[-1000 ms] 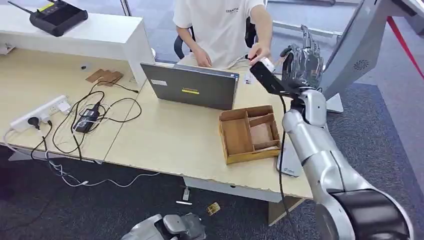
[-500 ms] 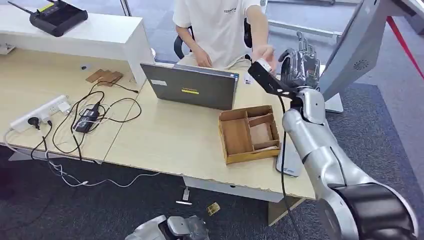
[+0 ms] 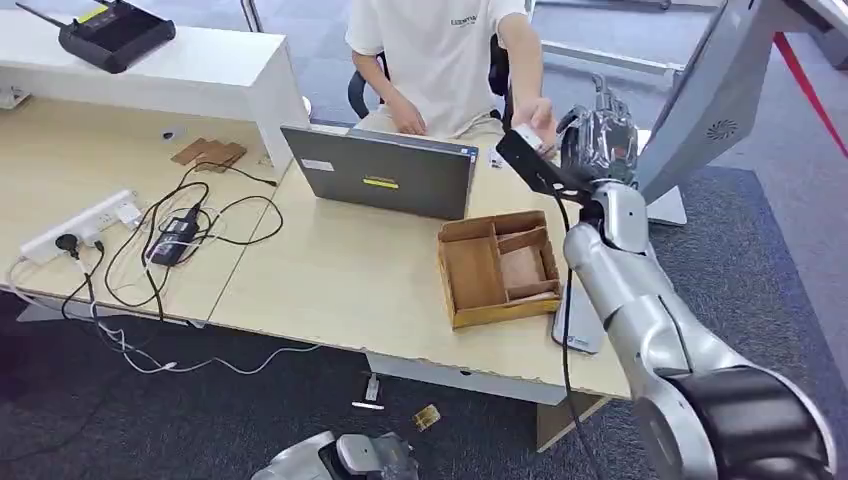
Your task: Pass the card to the sensor for recognition and then transmit it.
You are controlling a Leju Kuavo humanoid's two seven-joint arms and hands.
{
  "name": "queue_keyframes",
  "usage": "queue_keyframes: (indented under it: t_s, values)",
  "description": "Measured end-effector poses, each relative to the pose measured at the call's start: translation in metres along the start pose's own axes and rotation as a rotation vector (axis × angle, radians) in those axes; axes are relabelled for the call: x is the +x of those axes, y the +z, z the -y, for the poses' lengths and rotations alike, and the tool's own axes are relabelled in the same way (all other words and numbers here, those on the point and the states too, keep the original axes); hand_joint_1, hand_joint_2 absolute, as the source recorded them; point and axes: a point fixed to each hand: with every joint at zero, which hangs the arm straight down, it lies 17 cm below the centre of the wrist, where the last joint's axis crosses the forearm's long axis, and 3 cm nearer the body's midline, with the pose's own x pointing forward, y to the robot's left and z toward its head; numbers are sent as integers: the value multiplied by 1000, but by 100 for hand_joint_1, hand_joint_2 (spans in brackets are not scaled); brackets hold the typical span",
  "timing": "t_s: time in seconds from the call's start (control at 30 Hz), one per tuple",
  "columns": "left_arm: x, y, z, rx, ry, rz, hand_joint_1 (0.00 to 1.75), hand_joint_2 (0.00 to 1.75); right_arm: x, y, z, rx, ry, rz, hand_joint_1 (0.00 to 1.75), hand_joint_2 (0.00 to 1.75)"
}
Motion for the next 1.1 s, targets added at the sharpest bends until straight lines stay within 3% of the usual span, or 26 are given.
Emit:
queue_keyframes:
  t_s: [0.3, 0.67, 1.1]
  values:
    - [2, -1, 1, 0, 0, 0, 0, 0, -2, 0, 13, -77, -4, 13, 0, 175]
    - [4, -2, 2, 5, 7, -4, 0, 0, -40, -17, 74, -240, -35, 31, 0, 175]
    - [4, -2, 2, 6, 7, -5, 0, 0, -57, -20, 97, -294, -14, 25, 0, 175]
